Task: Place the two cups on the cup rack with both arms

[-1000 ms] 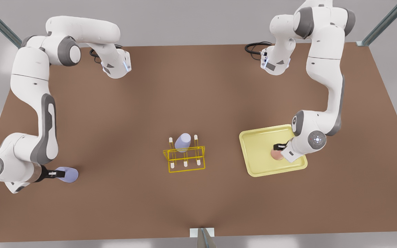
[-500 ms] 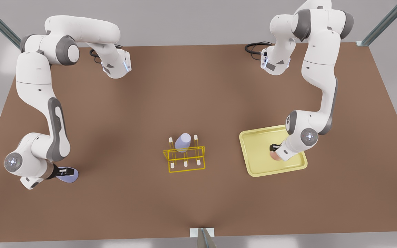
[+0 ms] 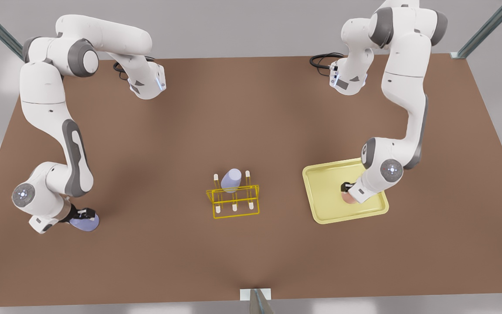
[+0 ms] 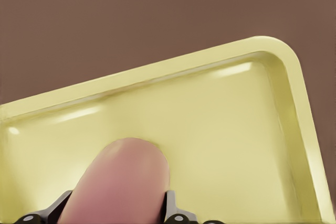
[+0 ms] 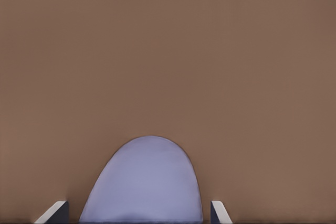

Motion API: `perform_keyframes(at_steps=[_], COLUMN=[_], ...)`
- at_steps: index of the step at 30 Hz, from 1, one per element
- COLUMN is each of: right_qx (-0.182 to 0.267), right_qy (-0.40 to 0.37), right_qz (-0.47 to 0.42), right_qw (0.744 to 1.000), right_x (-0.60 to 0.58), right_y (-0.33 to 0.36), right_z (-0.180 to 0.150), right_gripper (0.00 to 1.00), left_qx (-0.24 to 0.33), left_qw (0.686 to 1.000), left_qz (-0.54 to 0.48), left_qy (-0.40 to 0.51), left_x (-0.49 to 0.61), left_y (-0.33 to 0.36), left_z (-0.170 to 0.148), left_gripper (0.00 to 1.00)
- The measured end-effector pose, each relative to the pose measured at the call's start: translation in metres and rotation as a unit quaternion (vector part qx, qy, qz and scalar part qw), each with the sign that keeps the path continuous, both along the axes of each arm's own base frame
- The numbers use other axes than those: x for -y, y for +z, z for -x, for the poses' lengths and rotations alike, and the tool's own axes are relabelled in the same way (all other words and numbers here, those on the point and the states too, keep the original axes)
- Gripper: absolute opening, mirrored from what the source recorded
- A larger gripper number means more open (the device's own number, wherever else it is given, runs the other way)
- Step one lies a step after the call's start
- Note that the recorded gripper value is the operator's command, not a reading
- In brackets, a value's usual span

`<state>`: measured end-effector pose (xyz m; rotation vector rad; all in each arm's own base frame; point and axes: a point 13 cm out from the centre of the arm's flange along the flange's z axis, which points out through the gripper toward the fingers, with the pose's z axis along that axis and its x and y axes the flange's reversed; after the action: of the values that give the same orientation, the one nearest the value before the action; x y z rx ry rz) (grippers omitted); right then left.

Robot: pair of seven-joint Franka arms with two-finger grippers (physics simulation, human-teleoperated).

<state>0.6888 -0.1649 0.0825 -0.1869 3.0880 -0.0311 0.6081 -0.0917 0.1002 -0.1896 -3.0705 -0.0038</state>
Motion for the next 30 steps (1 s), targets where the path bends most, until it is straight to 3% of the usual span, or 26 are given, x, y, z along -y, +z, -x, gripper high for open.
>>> perform_keyframes(at_steps=[6,13,19,23,30], right_qx=[0.007,0.014,0.019,0.023,0.034], right_qy=[0.002,0.011,0.015,0.018,0.023], right_qz=[0.002,0.002,0.003,0.004,-0.005], right_qw=[1.0,1.0,1.0,1.0,0.999], right_x=[0.007,0.003,0.002,0.002,-0.011], right_y=[-0.011,-0.015,-0.014,-0.011,0.0], right_z=[0.001,-0.001,-0.003,-0.005,-0.014], right_gripper=[1.0,1.0,0.88,0.87,0.87], left_qx=[0.016,0.047,0.063,0.061,0.072], left_qw=[1.0,0.993,0.989,0.984,0.979], left_qz=[0.018,0.1,0.135,0.166,0.19], left_qy=[-0.015,-0.027,-0.02,-0.01,0.029], left_x=[0.048,0.194,0.296,0.357,0.405], left_y=[0.094,0.152,0.168,0.165,0.154], left_z=[-0.043,-0.094,-0.08,-0.06,-0.055], left_gripper=[0.81,0.81,0.81,0.81,0.81])
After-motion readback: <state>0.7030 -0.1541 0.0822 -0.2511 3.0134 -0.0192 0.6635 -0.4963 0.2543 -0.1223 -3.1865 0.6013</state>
